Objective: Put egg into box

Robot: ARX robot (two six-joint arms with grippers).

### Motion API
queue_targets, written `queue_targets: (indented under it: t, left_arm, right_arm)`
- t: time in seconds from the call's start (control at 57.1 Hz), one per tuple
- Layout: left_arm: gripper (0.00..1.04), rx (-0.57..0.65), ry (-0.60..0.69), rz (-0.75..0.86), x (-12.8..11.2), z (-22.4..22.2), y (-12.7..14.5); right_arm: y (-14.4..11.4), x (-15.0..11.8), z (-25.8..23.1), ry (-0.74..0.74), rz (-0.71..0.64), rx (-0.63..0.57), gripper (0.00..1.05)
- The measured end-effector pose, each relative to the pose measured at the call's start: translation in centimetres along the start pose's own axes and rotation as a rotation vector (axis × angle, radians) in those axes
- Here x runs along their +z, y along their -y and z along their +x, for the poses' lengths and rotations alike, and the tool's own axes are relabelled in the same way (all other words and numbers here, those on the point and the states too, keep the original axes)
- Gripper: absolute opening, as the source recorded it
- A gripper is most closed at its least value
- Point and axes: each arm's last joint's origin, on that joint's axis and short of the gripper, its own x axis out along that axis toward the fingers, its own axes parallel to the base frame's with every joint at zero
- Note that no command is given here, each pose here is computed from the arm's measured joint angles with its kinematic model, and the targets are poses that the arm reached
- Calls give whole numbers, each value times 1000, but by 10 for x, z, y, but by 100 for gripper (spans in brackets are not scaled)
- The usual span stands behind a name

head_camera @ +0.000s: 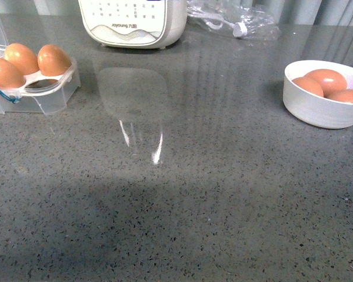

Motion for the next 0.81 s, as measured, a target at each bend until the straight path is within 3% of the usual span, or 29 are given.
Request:
queue_targets:
  t: [0.805]
  left_arm:
    - [98,0,0,0,0,0,0]
  right_arm:
    - [3,-35,52,-115,89,-50,39]
